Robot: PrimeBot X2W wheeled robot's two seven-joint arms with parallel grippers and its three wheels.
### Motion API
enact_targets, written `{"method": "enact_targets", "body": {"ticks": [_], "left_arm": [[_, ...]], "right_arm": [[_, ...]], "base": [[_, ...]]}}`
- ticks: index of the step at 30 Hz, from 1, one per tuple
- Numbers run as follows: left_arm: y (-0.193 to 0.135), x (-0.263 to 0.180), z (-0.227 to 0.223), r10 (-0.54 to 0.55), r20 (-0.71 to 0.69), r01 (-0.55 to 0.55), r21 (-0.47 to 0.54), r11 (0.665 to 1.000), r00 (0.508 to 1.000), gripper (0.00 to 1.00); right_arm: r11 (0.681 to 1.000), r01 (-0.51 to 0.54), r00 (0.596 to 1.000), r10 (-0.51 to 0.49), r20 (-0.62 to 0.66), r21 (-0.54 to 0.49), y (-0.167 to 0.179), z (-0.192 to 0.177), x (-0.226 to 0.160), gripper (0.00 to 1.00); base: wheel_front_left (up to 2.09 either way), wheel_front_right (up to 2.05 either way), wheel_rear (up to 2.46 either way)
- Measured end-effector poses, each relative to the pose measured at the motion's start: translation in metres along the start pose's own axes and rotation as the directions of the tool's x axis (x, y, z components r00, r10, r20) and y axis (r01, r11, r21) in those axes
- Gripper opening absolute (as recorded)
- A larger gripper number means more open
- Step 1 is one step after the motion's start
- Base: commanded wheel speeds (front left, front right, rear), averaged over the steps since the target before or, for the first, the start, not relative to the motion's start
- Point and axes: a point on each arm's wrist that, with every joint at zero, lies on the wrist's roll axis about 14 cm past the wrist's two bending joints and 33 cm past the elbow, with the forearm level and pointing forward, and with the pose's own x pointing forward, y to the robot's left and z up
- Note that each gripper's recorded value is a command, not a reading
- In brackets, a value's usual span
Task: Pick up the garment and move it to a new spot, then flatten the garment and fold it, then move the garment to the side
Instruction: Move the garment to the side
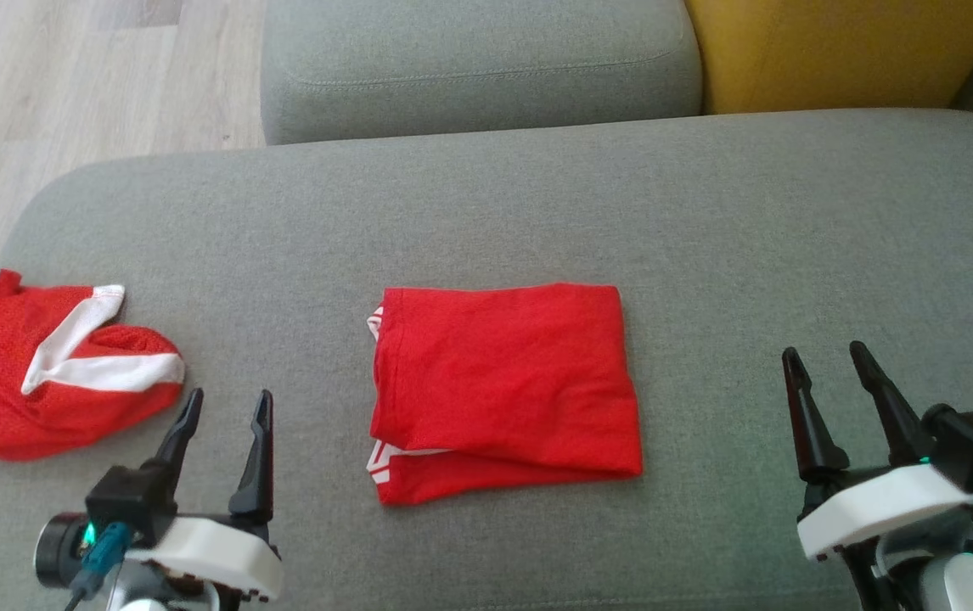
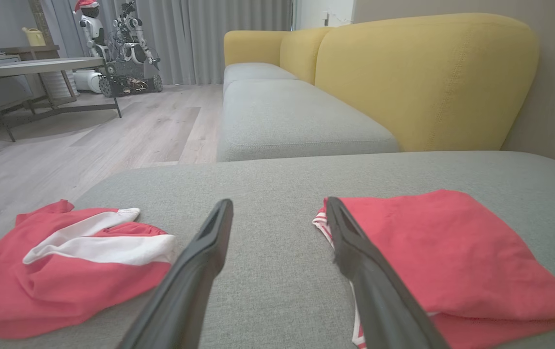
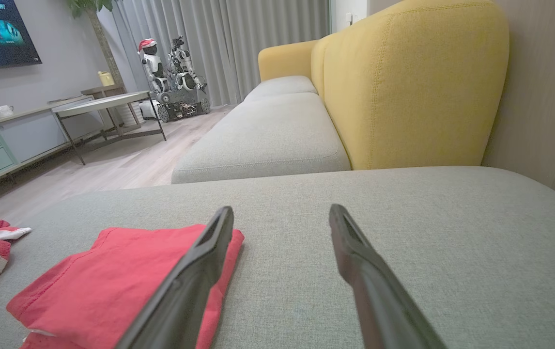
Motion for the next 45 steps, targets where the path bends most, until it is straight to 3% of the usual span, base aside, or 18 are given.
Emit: {"method": "enact_targets", "body": {"ticks": [23,30,38,45], "left_arm": [[0.006,0.000,0.001,0.023,0.001,-0.023,0.009,1.000,1.000,1.00],[0.010,0.005,-0.003,0.034,-0.012,-0.034,0.003,0.999,0.999,1.00],[0.015,0.034,0.005,0.037,0.033,-0.037,0.002,0.999,0.999,1.00],[0.021,0.040,-0.017,0.059,-0.020,-0.060,-0.010,0.998,0.998,1.00]], "right_arm": [[1.000,-0.007,1.000,0.007,-0.016,0.003,0.002,-0.005,0.003,1.00],[0.999,-0.045,0.990,0.045,-0.137,0.009,0.012,-0.037,0.014,1.00],[0.982,-0.184,0.937,0.185,-0.296,0.031,0.051,-0.081,0.064,1.00],[0.970,-0.238,0.838,0.231,-0.494,0.051,0.065,-0.138,0.080,1.00]], "base": [[0.00,0.00,0.00],[0.00,0.00,0.00],[0.00,0.00,0.00],[0.00,0.00,0.00]]}}
